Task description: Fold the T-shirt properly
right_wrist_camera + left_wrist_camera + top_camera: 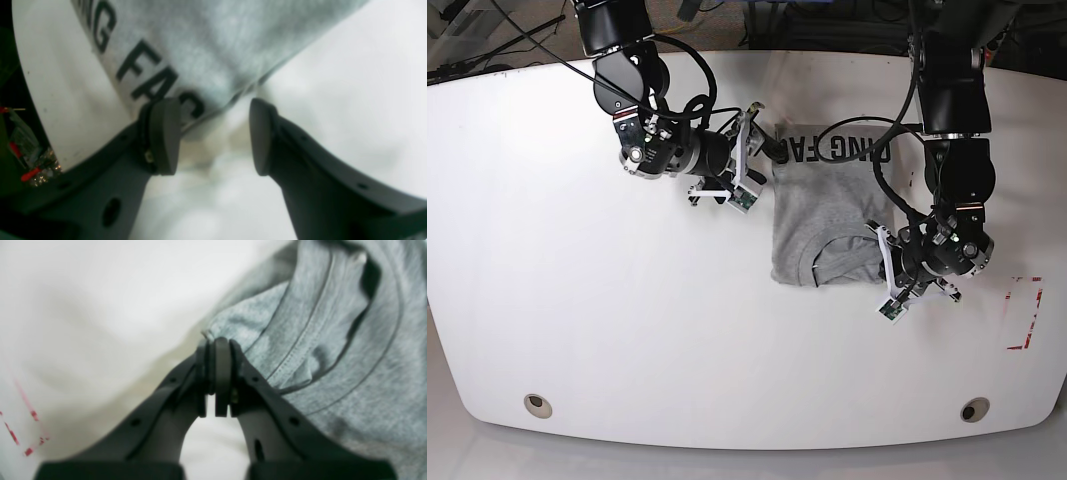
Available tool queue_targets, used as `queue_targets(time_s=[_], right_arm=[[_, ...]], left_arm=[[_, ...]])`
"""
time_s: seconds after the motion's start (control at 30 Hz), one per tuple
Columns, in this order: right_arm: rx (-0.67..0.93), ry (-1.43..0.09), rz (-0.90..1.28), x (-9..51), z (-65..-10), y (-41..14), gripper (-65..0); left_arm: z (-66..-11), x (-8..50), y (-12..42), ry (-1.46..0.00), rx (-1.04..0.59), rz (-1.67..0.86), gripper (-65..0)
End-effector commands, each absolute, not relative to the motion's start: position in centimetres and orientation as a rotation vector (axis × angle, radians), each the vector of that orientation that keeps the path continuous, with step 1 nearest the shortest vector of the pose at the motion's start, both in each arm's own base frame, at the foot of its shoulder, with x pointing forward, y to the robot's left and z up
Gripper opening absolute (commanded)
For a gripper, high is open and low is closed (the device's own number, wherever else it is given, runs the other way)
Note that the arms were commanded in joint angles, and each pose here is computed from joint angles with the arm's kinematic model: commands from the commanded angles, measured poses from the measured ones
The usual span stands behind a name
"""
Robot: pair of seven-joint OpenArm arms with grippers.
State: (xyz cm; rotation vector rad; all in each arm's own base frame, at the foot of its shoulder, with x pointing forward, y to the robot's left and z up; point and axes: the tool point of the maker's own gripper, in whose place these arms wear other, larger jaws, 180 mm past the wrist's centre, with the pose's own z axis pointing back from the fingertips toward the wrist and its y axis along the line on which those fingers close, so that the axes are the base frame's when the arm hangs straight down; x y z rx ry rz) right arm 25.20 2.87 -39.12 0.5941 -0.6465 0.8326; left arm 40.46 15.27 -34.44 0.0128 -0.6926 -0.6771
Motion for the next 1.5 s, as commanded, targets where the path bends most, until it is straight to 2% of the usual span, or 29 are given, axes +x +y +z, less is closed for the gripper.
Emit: queue_targets(time_s=[0.0, 0.03, 0.23, 0.3, 0.47, 0.63, 0.93, 1.23, 1.47], right_arm=[[0.613, -0.707, 0.835, 26.2, -37.5, 3.3, -34.4], [0.613, -0.707, 0.835, 26.2, -37.5, 3.3, -34.4], [0.613, -0.749, 0.851, 26.2, -36.2, 3.7, -34.4], [0.613, -0.759, 0.855, 26.1, -35.8, 3.7, -34.4], [0.608, -0.778, 0.858, 26.3, -35.3, 3.7, -34.4], [0.579, -0.802, 0.865, 28.3, -34.7, 3.2, -34.4], [0.517, -0.862, 0.803, 34.8, -32.9, 1.0, -34.4], [0.597, -0.865, 0.777, 38.3, -31.5, 4.6, -34.4], [0.698, -0.779, 0.744, 37.8, -33.3, 8.4, -34.4]], left_arm=[[-32.7, 42.4, 15.2, -0.744, 0.014, -0.672, -58.9], [-32.5, 42.6, 15.3, -0.745, 0.016, -0.671, -56.1], [-31.5, 43.4, 15.6, -0.768, 0.029, -0.668, -30.1], [-30.7, 43.6, 15.7, -0.785, 0.04, -0.67, -27.6], [-26.4, 43.8, 16.4, -0.897, 0.124, -0.702, -27.6], [-25.9, 40.6, 16.0, -0.933, 0.17, -0.752, -27.6], [-29.7, 32.8, 14.1, -0.847, 0.142, -0.841, -27.6], [-32.8, 28.3, 17.2, -0.729, 0.148, -0.774, -27.8], [-34.2, 26.4, 18.0, -0.677, 0.14, -0.755, -27.9]])
